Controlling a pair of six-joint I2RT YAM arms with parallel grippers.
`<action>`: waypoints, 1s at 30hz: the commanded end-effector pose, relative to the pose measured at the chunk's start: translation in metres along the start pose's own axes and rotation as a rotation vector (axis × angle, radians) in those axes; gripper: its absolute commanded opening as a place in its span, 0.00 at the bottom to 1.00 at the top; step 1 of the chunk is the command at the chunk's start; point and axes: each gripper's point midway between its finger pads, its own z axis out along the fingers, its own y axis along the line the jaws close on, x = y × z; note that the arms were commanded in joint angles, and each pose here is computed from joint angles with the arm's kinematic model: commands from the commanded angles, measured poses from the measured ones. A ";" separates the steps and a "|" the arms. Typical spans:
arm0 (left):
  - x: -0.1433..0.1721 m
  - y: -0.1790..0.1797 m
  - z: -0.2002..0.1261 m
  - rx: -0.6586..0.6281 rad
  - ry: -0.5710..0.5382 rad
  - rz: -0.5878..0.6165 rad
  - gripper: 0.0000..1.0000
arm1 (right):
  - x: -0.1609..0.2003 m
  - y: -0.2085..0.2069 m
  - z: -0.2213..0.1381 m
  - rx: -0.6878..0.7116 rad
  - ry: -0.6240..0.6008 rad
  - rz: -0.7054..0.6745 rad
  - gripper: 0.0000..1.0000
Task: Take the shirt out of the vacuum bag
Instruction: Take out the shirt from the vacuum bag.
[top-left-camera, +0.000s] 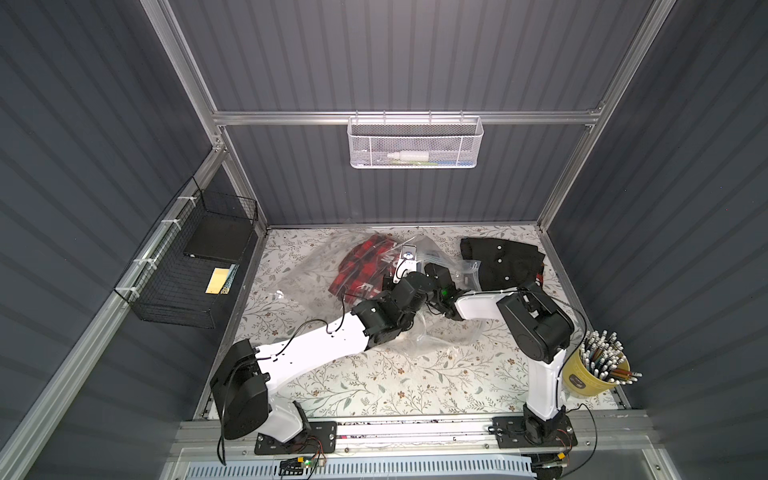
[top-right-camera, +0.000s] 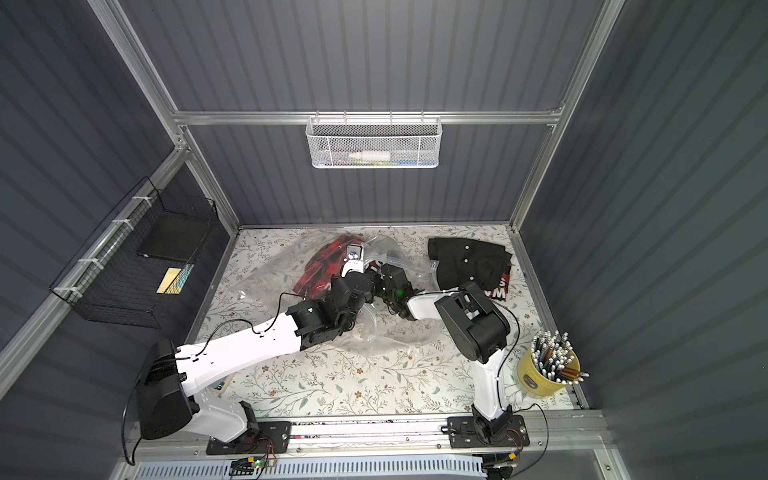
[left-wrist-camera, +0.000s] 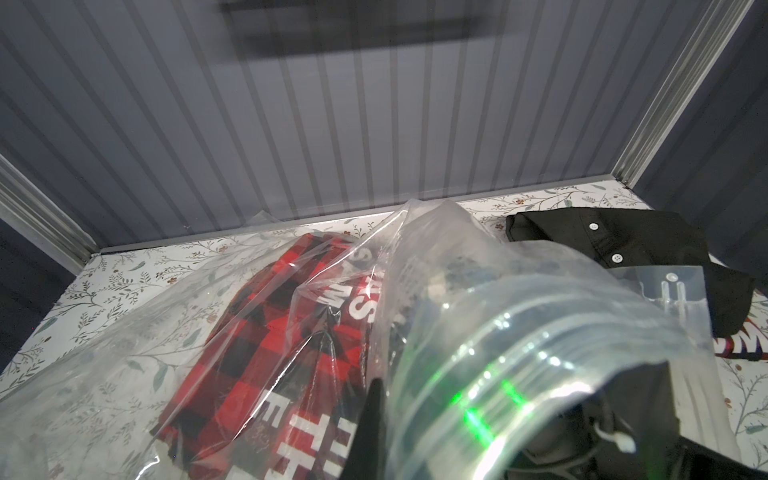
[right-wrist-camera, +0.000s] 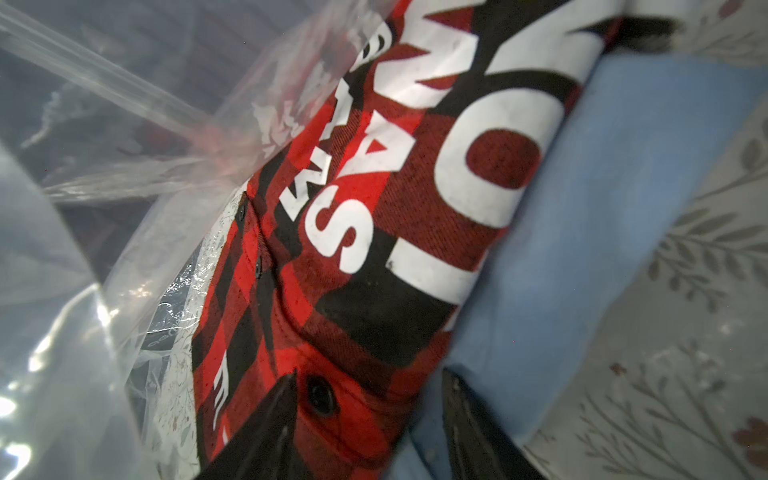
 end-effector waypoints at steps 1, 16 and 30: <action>-0.009 0.010 -0.009 -0.017 -0.026 -0.003 0.00 | -0.001 -0.015 -0.001 0.070 0.003 0.002 0.60; -0.005 0.011 -0.008 -0.026 -0.026 -0.006 0.00 | -0.009 0.017 0.022 -0.074 -0.004 0.014 0.55; 0.001 0.009 -0.004 -0.025 -0.014 -0.003 0.00 | -0.025 0.047 0.017 -0.169 -0.036 0.029 0.32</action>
